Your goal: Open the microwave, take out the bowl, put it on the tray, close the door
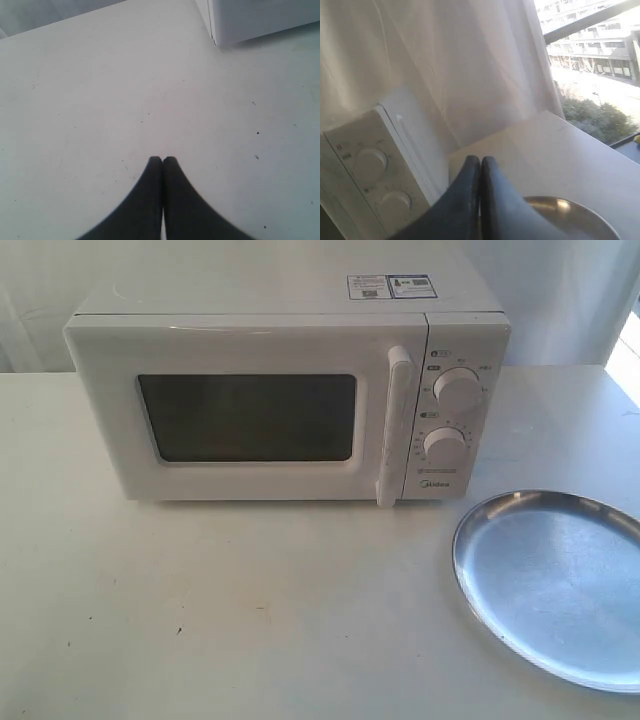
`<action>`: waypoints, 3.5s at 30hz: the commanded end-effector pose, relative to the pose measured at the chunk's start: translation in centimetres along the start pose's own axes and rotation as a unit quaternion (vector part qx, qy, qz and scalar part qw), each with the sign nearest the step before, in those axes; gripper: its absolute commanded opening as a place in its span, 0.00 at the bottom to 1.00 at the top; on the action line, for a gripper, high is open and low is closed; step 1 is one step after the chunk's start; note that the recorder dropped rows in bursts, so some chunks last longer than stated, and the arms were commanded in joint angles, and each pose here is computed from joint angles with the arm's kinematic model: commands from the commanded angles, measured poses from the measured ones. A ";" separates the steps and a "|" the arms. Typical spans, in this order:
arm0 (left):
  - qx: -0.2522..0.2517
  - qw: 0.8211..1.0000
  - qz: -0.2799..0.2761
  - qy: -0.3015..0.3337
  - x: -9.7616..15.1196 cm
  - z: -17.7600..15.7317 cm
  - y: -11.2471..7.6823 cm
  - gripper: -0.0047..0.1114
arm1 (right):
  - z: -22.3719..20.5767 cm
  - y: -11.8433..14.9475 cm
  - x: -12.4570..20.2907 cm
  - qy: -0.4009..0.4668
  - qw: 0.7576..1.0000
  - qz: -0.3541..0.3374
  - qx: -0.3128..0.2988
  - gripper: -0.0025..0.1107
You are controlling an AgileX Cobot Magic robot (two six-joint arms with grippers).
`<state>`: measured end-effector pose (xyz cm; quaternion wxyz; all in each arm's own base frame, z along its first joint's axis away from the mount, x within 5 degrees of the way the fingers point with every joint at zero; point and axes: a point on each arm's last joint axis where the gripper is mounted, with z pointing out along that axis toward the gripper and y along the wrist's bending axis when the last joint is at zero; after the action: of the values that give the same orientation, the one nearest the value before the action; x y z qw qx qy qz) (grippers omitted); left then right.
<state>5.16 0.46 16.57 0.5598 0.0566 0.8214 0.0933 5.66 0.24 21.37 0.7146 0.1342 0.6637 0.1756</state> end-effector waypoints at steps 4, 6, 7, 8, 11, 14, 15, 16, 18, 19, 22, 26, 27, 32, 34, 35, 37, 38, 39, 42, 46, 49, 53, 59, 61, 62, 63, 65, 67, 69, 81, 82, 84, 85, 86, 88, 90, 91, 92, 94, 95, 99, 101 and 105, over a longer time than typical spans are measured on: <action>0.002 1.000 -0.006 -0.001 -0.1 0.0 0.0 0.04 | -0.1 0.0 0.7 0.035 0.999 0.008 -0.003 0.02; 0.002 1.000 -0.006 -0.001 -0.1 0.0 0.0 0.04 | -0.1 0.1 0.5 0.025 0.999 -0.011 -0.018 0.02; 0.002 1.000 -0.006 -0.001 -0.1 0.0 0.0 0.04 | 0.0 0.3 0.1 0.010 1.000 -0.009 -0.026 0.02; 0.002 1.000 -0.006 -0.001 -0.1 0.0 0.0 0.04 | 0.2 0.4 -0.2 -0.008 0.999 -0.005 -0.034 0.02; 0.002 1.000 -0.006 -0.001 -0.1 0.0 0.0 0.04 | 0.5 1.0 -1.9 -0.090 0.994 -0.012 -0.067 0.02; 0.002 1.000 -0.006 -0.001 -0.1 0.0 0.0 0.04 | 1.4 2.1 -2.9 -0.142 0.982 -0.028 -0.118 0.02; 0.002 1.000 -0.006 -0.001 -0.1 0.0 0.0 0.04 | 1.8 2.6 -2.9 -0.149 0.978 -0.042 -0.141 0.02; 0.002 1.000 -0.006 -0.001 -0.1 0.0 0.0 0.04 | 2.4 3.4 -3.2 -0.148 0.973 -0.064 -0.166 0.02; 0.002 1.000 -0.006 -0.001 -0.1 0.0 0.0 0.04 | 4.1 5.1 -3.4 -0.120 0.964 -0.111 -0.212 0.02; 0.002 1.000 -0.006 -0.001 -0.1 0.0 0.0 0.04 | 4.9 5.7 -3.2 -0.098 0.960 -0.126 -0.230 0.02; 0.002 1.000 -0.006 -0.001 -0.1 0.0 0.0 0.04 | 7.8 7.7 -1.7 -0.017 0.930 -0.188 -0.315 0.02; 0.002 1.000 -0.006 -0.001 -0.1 0.0 0.0 0.04 | 11.6 9.8 1.6 0.065 0.859 -0.221 -0.458 0.02; 0.002 1.000 -0.006 -0.001 -0.1 0.0 0.0 0.04 | 12.6 10.3 2.6 0.085 0.826 -0.233 -0.507 0.02; 0.002 1.000 -0.006 -0.001 -0.1 0.0 0.0 0.04 | 16.8 9.7 7.6 0.190 0.739 -0.242 -0.599 0.02; 0.002 1.000 -0.006 -0.001 -0.1 0.0 0.0 0.04 | 18.3 9.1 8.8 0.206 0.741 -0.234 -0.595 0.02; 0.002 1.000 -0.006 -0.001 -0.1 0.0 0.0 0.04 | 19.1 8.6 9.5 0.214 0.750 -0.222 -0.585 0.02; 0.002 1.000 -0.006 -0.001 -0.1 0.0 0.0 0.04 | 20.3 7.9 10.9 0.227 0.749 -0.221 -0.582 0.02; 0.002 1.000 -0.006 -0.001 -0.1 0.0 0.0 0.04 | 20.9 7.7 11.4 0.230 0.746 -0.221 -0.585 0.02; 0.002 1.000 -0.006 -0.001 -0.1 0.0 0.0 0.04 | 21.3 7.6 11.8 0.233 0.742 -0.221 -0.588 0.02; 0.002 1.000 -0.006 -0.001 -0.1 0.0 0.0 0.04 | 22.5 7.6 12.2 0.241 0.745 -0.210 -0.585 0.02; 0.002 1.000 -0.006 -0.001 -0.1 0.0 0.0 0.04 | 23.2 7.8 11.8 0.231 0.760 -0.203 -0.572 0.02; 0.002 1.000 -0.006 -0.001 -0.1 0.0 0.0 0.04 | 23.2 8.1 11.0 0.219 0.768 -0.203 -0.566 0.02; 0.002 1.000 -0.006 -0.001 -0.1 0.0 0.0 0.04 | 23.2 8.4 9.6 0.208 0.773 -0.204 -0.564 0.03; 0.002 1.000 -0.006 -0.001 -0.1 0.0 0.0 0.04 | 24.0 7.7 8.2 0.222 0.804 -0.219 -0.507 0.44; 0.002 1.000 -0.006 -0.001 -0.1 0.0 0.0 0.04 | 24.0 8.0 8.6 0.219 0.806 -0.219 -0.505 0.58; 0.002 1.000 -0.006 -0.001 -0.1 0.0 0.0 0.04 | 24.0 8.4 9.1 0.208 0.802 -0.230 -0.511 0.60; 0.002 1.000 -0.006 -0.001 -0.1 0.0 0.0 0.04 | 24.1 8.8 9.6 0.196 0.802 -0.237 -0.512 0.60; 0.002 1.000 -0.006 -0.001 -0.1 0.0 0.0 0.04 | 24.3 10.0 10.9 0.172 0.807 -0.244 -0.509 0.60; 0.002 1.000 -0.006 -0.001 -0.1 0.0 0.0 0.04 | 24.7 11.0 12.3 0.164 0.801 -0.257 -0.516 0.59; 0.002 1.000 -0.006 -0.001 -0.1 0.0 0.0 0.04 | 25.2 11.8 13.5 0.164 0.789 -0.263 -0.531 0.55; 0.002 1.000 -0.006 -0.001 -0.1 0.0 0.0 0.04 | 25.7 12.4 15.7 0.191 0.752 -0.296 -0.556 0.02; 0.002 1.000 -0.006 -0.001 -0.1 0.0 0.0 0.04 | 25.4 12.5 15.6 0.188 0.743 -0.296 -0.570 0.02; 0.002 1.000 -0.006 -0.001 -0.1 0.0 0.0 0.04 | 24.7 12.9 15.5 0.174 0.722 -0.287 -0.605 0.02; 0.002 1.000 -0.006 -0.001 -0.1 0.0 0.0 0.04 | 24.4 13.1 15.3 0.164 0.712 -0.279 -0.623 0.02; 0.002 1.000 -0.006 -0.001 -0.1 0.0 0.0 0.04 | 24.2 13.2 15.2 0.156 0.705 -0.271 -0.636 0.02; 0.002 1.000 -0.006 -0.001 -0.1 0.0 0.0 0.04 | 23.8 13.3 15.0 0.149 0.696 -0.263 -0.652 0.02; 0.002 1.000 -0.006 -0.001 -0.1 0.0 0.0 0.04 | 23.5 13.4 14.8 0.154 0.686 -0.264 -0.660 0.02; 0.002 1.000 -0.006 -0.001 -0.1 0.0 0.0 0.04 | 23.4 13.5 14.5 0.156 0.680 -0.265 -0.666 0.02; 0.002 1.000 -0.006 -0.001 -0.1 0.0 0.0 0.04 | 23.2 13.6 14.4 0.160 0.676 -0.264 -0.669 0.02; 0.002 1.000 -0.006 -0.001 -0.1 0.0 0.0 0.04 | 23.1 13.8 14.0 0.167 0.674 -0.258 -0.672 0.02; 0.002 1.000 -0.006 -0.001 -0.1 0.0 0.0 0.04 | 23.0 13.8 13.8 0.169 0.670 -0.259 -0.675 0.02; 0.002 1.000 -0.006 -0.001 -0.1 0.0 0.0 0.04 | 22.5 14.1 12.9 0.175 0.655 -0.262 -0.687 0.02; 0.002 1.000 -0.006 -0.001 -0.1 0.0 0.0 0.04 | 22.5 14.3 12.2 0.167 0.655 -0.267 -0.687 0.02; 0.002 1.000 -0.006 -0.001 -0.1 0.0 0.0 0.04 | 22.4 14.9 10.8 0.179 0.671 -0.241 -0.678 0.04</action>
<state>5.16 0.46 16.57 0.5598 0.0566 0.8214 0.0933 29.04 18.53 16.54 0.4705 -0.5582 0.5719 0.3740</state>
